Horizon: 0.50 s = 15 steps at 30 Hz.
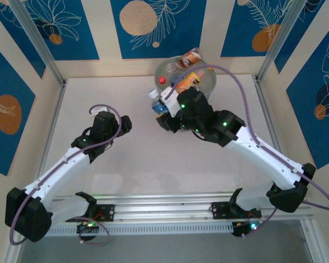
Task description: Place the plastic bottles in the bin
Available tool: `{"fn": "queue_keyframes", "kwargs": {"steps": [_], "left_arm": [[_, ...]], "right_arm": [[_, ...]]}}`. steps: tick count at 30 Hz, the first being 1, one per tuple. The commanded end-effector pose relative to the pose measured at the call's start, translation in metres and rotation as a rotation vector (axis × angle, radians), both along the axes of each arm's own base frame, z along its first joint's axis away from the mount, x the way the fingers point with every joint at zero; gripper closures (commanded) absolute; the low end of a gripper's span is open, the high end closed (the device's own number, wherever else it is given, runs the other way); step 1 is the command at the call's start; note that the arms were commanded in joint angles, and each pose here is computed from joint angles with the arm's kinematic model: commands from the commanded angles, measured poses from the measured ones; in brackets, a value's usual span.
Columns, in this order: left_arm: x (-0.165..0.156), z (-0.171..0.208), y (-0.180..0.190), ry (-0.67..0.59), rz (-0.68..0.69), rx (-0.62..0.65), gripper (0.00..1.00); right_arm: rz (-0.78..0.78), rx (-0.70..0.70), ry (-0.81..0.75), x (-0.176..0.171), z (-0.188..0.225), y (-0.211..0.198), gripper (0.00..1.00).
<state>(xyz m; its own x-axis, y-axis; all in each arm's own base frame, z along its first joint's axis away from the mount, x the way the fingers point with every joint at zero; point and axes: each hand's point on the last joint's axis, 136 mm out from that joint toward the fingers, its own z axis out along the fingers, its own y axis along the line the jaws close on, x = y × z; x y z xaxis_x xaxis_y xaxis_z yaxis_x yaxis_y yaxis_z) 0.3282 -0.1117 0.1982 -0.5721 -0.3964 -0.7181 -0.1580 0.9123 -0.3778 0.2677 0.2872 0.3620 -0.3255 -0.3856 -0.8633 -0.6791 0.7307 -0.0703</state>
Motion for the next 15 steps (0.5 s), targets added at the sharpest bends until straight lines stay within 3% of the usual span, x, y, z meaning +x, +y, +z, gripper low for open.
{"fn": "queue_keyframes", "kwargs": {"steps": [1, 8, 15], "left_arm": [[0.012, 0.032, -0.007, -0.076, -0.042, -0.019, 0.00], [0.026, 0.044, -0.028, -0.091, -0.116, -0.048, 0.00], [0.036, 0.054, -0.039, -0.120, -0.151, -0.061, 0.00]], "right_arm": [[-0.221, 0.170, -0.039, 0.033, 0.037, -0.022, 0.57], [-0.535, 0.399, 0.037, 0.099, 0.058, -0.062, 0.56], [-0.668, 0.439, 0.048, 0.155, 0.053, -0.067, 0.56]]}}
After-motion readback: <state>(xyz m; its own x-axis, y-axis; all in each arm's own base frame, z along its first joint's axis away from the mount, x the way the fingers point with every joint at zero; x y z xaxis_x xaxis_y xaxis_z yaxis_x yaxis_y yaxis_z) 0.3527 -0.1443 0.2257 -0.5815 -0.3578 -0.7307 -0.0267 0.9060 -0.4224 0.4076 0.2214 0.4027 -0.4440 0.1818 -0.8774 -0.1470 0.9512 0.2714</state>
